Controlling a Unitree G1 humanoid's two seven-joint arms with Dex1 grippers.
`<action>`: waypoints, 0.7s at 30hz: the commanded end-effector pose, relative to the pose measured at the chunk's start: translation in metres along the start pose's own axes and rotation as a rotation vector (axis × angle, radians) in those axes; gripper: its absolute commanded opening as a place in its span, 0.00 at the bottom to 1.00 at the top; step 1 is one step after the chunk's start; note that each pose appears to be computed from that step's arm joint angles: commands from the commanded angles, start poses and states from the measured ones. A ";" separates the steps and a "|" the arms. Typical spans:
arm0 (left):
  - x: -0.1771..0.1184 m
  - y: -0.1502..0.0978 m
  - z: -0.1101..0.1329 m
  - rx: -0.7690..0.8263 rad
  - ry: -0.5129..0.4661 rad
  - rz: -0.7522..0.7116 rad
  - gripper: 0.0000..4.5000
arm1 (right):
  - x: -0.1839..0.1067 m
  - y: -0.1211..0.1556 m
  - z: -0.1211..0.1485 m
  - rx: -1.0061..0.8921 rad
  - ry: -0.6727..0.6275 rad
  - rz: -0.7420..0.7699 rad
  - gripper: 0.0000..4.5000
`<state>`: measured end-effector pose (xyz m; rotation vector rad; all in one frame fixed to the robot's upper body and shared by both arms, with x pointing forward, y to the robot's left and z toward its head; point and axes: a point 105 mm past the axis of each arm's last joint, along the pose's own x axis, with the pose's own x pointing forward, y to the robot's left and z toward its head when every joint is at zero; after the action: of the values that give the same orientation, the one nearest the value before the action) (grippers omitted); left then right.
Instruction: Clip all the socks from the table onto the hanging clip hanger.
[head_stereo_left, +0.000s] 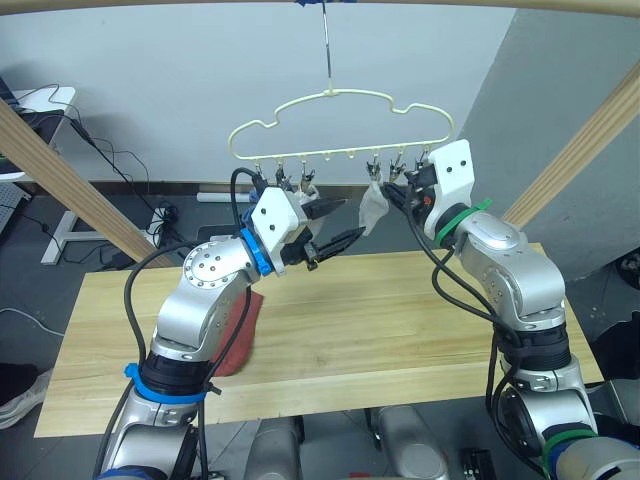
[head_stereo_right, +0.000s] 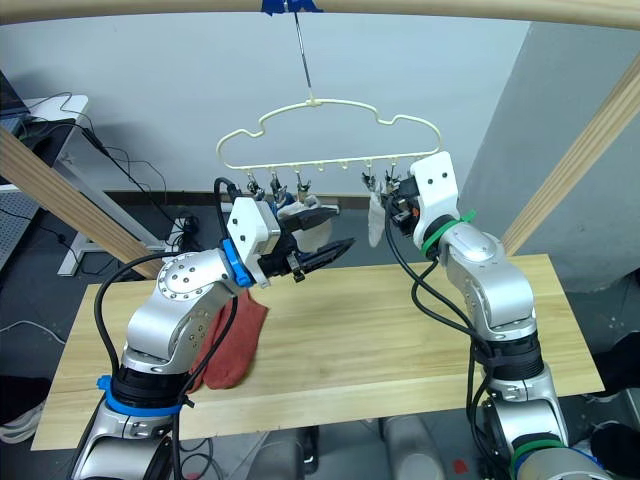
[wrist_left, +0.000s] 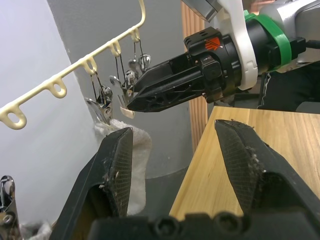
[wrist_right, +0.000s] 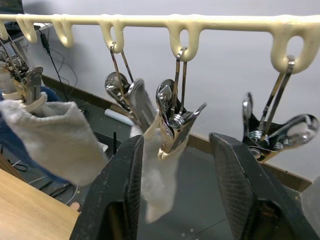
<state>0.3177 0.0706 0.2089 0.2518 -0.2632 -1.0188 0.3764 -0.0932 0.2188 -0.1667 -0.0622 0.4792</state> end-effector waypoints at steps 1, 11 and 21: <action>-0.001 -0.001 0.008 0.038 -0.017 -0.007 0.64 | 0.001 0.003 0.016 -0.055 -0.061 0.020 0.48; -0.002 -0.003 0.006 0.053 -0.006 -0.015 0.64 | 0.009 0.010 0.018 -0.182 -0.084 0.083 0.48; -0.003 -0.005 0.005 0.060 -0.001 -0.018 0.64 | 0.017 0.012 0.023 -0.176 -0.110 0.102 0.48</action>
<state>0.3173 0.0722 0.2035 0.2811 -0.2446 -1.0199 0.3870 -0.0735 0.2224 -0.3330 -0.1377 0.5804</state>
